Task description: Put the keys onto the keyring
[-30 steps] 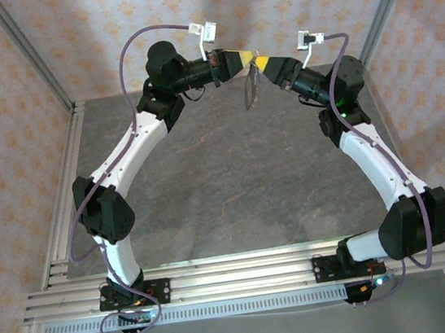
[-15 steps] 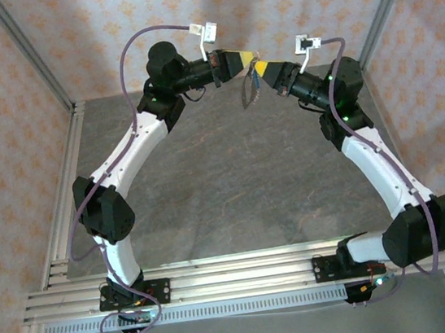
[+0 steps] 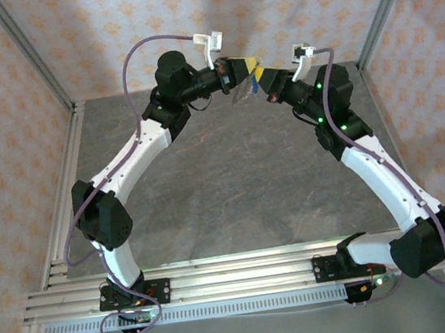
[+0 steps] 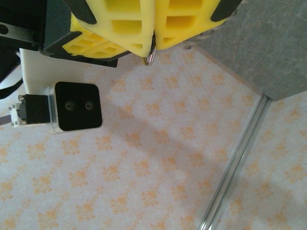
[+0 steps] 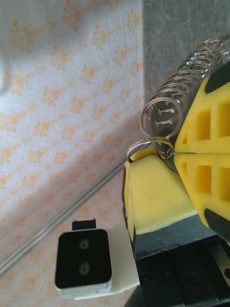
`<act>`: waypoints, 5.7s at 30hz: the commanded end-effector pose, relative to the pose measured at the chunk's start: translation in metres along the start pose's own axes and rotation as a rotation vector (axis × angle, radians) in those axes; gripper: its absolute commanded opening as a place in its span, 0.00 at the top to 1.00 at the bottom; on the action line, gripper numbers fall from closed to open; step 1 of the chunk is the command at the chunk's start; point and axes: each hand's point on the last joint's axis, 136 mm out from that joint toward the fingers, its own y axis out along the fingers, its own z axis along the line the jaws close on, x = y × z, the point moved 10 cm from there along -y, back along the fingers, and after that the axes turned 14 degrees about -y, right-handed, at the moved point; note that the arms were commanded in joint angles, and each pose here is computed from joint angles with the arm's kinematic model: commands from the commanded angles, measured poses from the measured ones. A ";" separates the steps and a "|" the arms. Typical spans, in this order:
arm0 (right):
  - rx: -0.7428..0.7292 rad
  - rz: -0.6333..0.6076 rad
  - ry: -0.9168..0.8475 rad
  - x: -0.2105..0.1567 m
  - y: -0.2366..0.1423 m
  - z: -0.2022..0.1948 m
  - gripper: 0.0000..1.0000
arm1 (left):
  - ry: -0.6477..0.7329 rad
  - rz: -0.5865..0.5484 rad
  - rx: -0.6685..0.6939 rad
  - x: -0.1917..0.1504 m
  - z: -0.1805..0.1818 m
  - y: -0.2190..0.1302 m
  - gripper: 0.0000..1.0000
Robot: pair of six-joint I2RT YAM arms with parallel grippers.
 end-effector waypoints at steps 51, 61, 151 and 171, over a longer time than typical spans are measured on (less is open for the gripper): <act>0.098 -0.001 0.040 -0.001 0.000 0.012 0.81 | 0.021 -0.079 -0.093 -0.001 -0.022 0.022 1.00; 0.059 -0.062 0.041 0.010 -0.029 0.007 0.59 | 0.026 -0.096 -0.117 0.005 -0.026 0.023 1.00; 0.195 -0.369 0.117 0.064 -0.048 -0.022 0.78 | -0.029 -0.147 -0.363 0.024 -0.052 0.019 1.00; 0.305 -0.354 0.154 0.061 -0.020 -0.011 0.63 | -0.028 -0.148 -0.365 0.024 -0.054 0.020 1.00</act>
